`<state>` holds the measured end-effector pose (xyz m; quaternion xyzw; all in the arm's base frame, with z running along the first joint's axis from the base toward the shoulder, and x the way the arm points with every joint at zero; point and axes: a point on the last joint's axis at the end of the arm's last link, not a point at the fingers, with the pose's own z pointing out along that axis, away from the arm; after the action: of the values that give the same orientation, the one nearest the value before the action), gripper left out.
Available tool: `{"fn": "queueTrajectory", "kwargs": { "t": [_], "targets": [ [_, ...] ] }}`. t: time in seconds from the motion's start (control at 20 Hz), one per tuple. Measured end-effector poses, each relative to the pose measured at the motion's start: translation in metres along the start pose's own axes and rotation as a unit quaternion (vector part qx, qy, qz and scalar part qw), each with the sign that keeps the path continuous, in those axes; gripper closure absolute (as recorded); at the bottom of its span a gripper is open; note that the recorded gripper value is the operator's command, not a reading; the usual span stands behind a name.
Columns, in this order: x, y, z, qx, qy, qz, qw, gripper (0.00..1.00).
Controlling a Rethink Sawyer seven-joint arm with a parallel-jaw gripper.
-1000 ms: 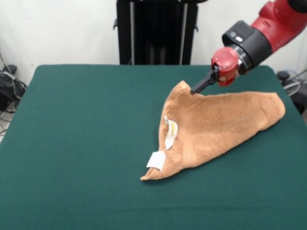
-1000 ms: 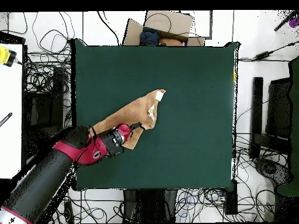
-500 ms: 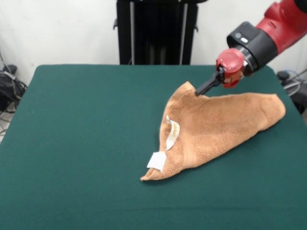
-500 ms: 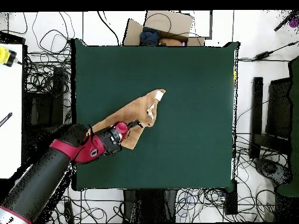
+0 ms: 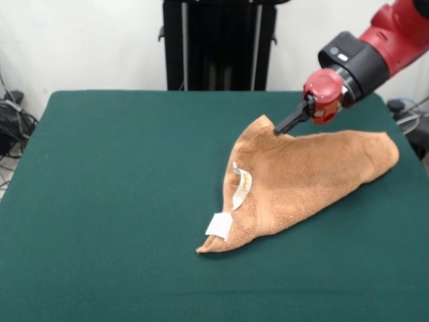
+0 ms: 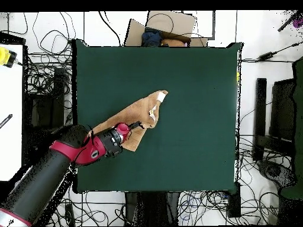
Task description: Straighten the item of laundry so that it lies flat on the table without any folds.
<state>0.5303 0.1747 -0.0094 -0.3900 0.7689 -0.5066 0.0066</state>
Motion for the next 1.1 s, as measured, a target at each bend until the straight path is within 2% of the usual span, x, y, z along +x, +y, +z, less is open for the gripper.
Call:
{"fn": "queueTrajectory", "kwargs": {
  "t": [1.1],
  "targets": [
    [-0.028,-0.012,-0.009,0.012,0.009,0.008,0.9999,1.00]
  ]
}}
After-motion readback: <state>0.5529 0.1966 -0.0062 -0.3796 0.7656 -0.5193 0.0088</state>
